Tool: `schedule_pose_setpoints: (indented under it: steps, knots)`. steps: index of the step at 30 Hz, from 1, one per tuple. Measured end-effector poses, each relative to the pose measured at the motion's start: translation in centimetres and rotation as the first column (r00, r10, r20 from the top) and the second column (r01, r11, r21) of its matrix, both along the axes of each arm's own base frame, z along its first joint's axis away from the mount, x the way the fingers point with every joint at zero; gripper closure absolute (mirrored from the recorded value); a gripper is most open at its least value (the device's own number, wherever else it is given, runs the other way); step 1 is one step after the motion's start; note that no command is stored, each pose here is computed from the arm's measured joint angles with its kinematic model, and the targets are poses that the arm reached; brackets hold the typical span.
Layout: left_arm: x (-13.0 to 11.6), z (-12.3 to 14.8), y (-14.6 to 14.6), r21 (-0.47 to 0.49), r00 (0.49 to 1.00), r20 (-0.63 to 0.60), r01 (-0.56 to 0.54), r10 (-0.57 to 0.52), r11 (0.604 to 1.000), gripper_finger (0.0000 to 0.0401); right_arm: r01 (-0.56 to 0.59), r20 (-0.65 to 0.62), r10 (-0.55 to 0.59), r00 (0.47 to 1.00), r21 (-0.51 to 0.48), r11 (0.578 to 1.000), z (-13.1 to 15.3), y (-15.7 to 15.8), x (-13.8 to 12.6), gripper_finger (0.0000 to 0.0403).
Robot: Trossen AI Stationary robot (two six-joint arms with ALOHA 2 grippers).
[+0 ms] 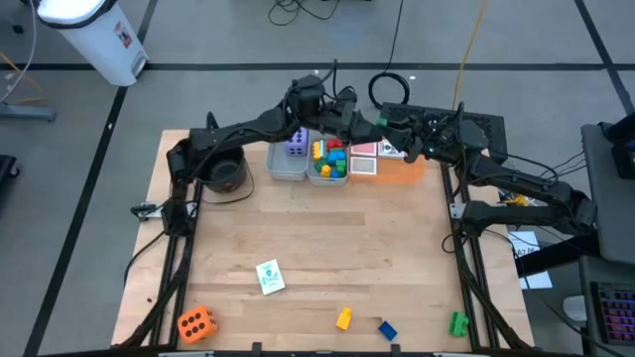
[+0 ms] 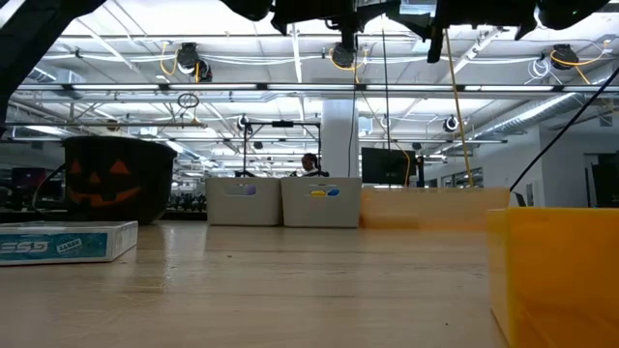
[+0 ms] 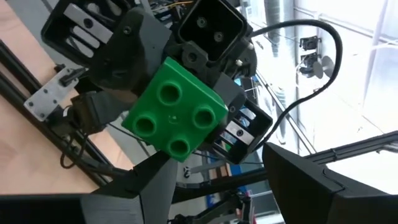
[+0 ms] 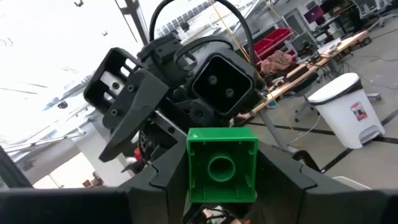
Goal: Pick & Place Toys
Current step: Put the green gamepiece into the right gray bin
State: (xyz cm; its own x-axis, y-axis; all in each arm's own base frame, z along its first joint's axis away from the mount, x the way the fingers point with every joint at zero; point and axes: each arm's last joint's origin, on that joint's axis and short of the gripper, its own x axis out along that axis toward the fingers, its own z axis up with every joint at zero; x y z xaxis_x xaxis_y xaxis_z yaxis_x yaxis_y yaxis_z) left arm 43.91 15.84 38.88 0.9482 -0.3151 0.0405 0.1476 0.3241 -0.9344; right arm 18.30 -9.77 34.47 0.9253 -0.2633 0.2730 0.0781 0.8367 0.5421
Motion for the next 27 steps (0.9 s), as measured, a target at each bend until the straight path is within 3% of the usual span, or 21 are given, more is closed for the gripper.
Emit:
schedule_pose_setpoints:
  steps: [15,20,27]
  knots:
    - [-0.3,-0.2,0.9,-0.132,0.998,-0.066,-0.018,0.010,0.991,0.0162,-0.019,-0.057,0.011,0.998,-0.129,0.991,-0.2,0.1,0.1,0.0260]
    - [-0.5,-0.9,1.4,-0.162,0.990,-0.137,-0.057,0.035,0.985,0.0162,-0.028,-0.113,0.008,0.994,-0.174,0.984,-0.6,0.4,0.4,0.0260]
    - [-0.5,-1.2,1.7,-0.132,0.984,-0.151,-0.112,0.091,0.985,0.0162,-0.033,-0.187,-0.004,0.982,-0.195,0.980,-1.3,1.0,0.8,0.0259]
